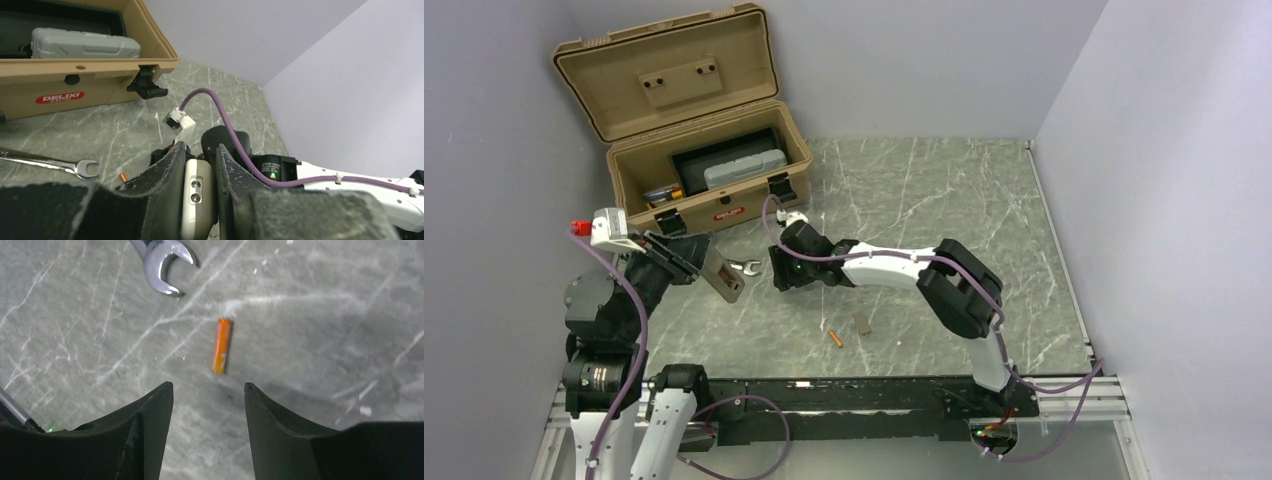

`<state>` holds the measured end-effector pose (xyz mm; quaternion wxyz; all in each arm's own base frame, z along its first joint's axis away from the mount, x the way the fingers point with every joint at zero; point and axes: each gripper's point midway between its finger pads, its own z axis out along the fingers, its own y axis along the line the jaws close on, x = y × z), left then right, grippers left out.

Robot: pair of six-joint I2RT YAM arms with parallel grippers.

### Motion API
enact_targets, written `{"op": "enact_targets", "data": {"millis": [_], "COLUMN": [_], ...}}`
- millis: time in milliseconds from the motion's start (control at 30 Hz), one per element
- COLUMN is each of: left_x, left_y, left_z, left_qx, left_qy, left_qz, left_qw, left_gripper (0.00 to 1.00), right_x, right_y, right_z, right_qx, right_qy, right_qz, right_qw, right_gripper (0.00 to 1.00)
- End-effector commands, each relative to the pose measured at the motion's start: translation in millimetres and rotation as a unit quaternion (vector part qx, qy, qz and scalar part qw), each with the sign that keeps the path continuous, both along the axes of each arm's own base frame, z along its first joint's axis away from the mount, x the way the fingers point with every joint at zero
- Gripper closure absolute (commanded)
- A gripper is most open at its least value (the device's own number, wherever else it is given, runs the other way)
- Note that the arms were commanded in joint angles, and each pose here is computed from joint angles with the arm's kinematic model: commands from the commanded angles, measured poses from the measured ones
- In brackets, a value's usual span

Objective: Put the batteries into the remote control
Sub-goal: Pick up the battery from the center of the board.

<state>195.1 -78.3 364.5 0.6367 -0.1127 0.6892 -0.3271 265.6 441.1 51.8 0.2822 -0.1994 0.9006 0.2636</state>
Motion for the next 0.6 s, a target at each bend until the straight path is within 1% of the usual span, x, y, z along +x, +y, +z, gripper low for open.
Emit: {"op": "enact_targets", "data": {"millis": [0, 67, 233, 367, 500, 567], "left_x": [-6, -6, -6, -6, -7, -8], "left_y": [2, 1, -1, -1, -1, -1], "left_z": [8, 6, 4, 3, 3, 3], "left_qx": [0.005, 0.003, 0.003, 0.004, 0.004, 0.004], "left_qy": [-0.012, -0.011, -0.011, -0.011, -0.012, -0.012], "left_qz": [0.004, 0.001, -0.003, -0.005, -0.005, -0.004], "left_qw": [1.000, 1.000, 1.000, 1.000, 1.000, 1.000], "left_gripper": [1.00, 1.00, 1.00, 1.00, 1.00, 1.00], "right_x": [17, 19, 32, 38, 34, 30], "right_y": [24, 27, 24, 24, 24, 23], "right_z": [13, 5, -8, -17, -27, -31], "right_qx": [0.012, 0.004, -0.029, -0.056, -0.092, -0.107], "right_qy": [-0.034, -0.030, -0.051, -0.060, -0.071, -0.077], "right_qz": [0.023, 0.023, 0.007, 0.008, 0.013, 0.015], "right_qw": [0.999, 0.999, 0.998, 0.997, 0.993, 0.991], "right_gripper": [0.43, 0.43, 0.45, 0.48, 0.56, 0.63]}}
